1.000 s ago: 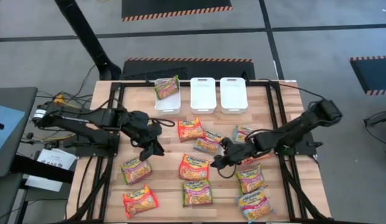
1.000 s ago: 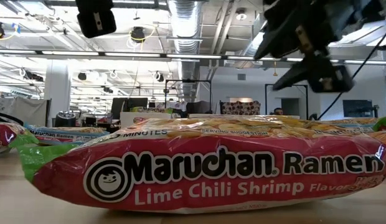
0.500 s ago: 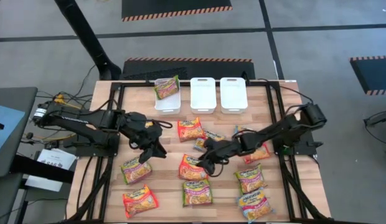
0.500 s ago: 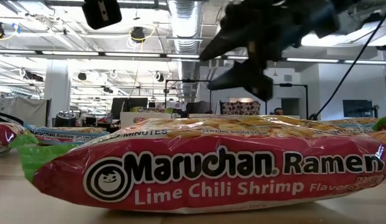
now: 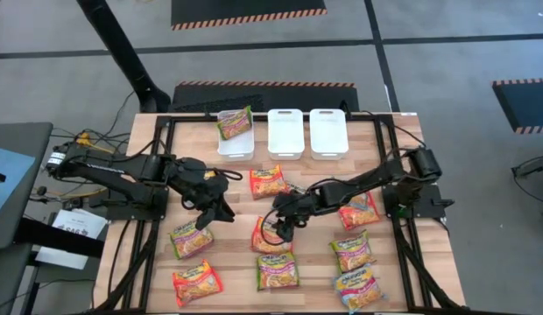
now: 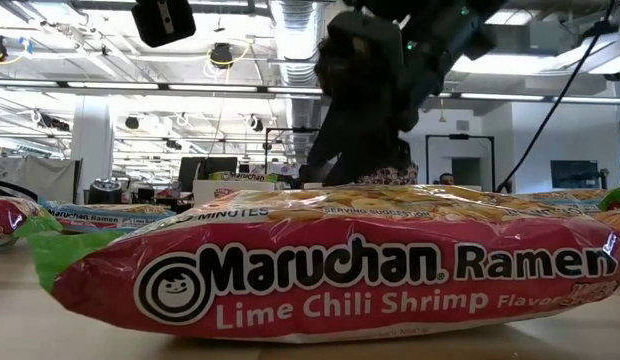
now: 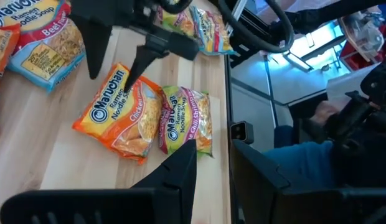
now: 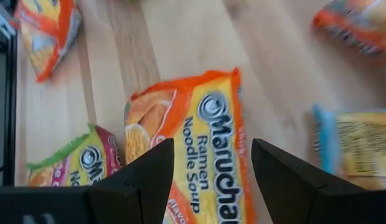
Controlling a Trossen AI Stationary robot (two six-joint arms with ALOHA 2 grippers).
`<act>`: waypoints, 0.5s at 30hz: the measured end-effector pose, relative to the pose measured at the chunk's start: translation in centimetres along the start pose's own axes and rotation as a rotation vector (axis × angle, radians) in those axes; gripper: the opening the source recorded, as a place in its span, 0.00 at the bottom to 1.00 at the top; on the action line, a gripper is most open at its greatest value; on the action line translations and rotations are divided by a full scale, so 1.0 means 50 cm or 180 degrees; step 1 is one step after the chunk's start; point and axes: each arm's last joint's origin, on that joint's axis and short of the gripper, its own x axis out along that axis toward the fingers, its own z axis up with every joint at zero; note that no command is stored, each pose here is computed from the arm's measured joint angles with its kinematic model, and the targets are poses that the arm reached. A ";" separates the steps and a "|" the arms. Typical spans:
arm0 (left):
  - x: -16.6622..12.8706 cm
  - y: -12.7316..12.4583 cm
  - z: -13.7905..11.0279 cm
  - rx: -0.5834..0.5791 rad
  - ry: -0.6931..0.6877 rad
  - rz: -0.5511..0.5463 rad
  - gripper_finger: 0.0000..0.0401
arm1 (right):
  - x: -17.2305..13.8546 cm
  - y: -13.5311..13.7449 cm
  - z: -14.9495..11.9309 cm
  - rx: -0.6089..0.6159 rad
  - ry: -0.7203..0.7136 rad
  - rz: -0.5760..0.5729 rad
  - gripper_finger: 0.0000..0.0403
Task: Sort Maruchan noodles
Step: Put the orange noodle pack into the right white bin
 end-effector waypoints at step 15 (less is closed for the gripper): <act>0.000 0.001 0.000 0.0026 -0.0011 0.0025 0.21 | 0.029 -0.014 -0.027 0.0127 0.0366 -0.0034 0.60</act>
